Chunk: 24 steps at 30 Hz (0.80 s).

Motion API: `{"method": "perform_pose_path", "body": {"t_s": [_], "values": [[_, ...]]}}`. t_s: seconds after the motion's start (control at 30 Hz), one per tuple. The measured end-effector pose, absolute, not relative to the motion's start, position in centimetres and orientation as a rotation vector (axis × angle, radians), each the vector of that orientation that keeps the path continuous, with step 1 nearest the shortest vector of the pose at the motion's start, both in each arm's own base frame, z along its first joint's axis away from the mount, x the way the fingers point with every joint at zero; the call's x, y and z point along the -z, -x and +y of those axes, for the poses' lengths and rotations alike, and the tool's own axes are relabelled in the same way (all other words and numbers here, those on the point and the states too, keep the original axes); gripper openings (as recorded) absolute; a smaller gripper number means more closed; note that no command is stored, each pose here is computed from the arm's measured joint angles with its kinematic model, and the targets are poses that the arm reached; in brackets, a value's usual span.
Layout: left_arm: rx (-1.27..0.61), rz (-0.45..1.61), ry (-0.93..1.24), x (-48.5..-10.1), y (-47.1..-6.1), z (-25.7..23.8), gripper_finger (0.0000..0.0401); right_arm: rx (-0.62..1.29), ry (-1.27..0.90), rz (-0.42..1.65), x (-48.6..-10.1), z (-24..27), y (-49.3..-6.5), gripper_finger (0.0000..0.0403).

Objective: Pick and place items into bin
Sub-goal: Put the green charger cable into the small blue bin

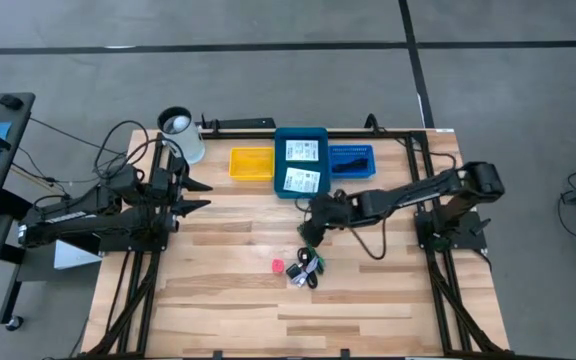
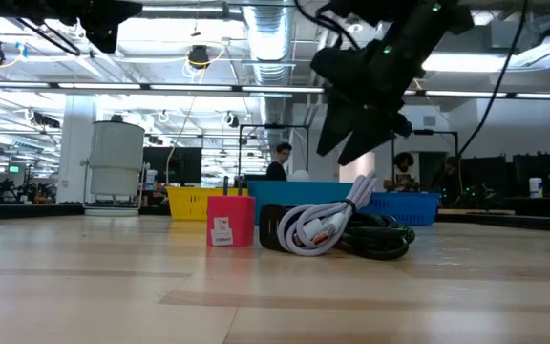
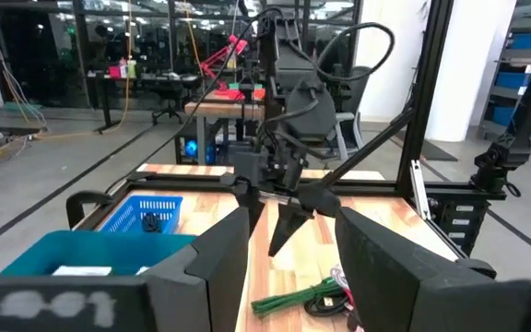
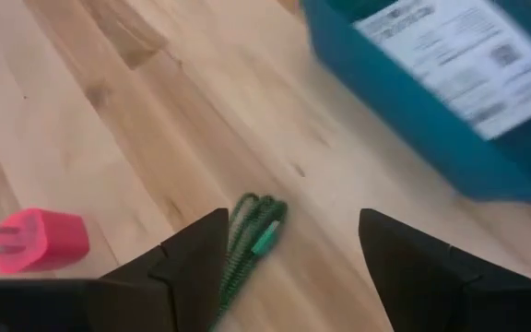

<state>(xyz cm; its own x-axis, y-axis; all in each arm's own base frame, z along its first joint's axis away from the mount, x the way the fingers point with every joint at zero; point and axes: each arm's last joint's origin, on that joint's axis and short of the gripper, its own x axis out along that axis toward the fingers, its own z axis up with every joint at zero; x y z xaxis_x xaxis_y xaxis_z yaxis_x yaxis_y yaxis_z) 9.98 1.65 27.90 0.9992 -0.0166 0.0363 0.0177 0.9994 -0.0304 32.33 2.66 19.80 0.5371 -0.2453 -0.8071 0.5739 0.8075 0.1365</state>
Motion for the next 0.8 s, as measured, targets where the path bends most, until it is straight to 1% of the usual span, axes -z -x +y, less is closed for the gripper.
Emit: {"method": "perform_pose_path", "body": {"t_s": [0.2,0.6,0.8], "values": [[0.017,0.036,0.075,-27.2,-10.0,1.7,0.0155,0.513,-0.424,0.968,-19.0,3.5,-33.9,0.0240],[0.016,0.047,0.078,-27.1,-10.0,1.7,0.0155,0.485,-0.471,1.121,-15.8,5.0,-36.7,0.0240],[0.017,0.054,0.080,-27.0,-10.0,1.6,0.0155,0.517,-0.472,1.172,-14.1,5.3,-37.0,0.0240]]}}
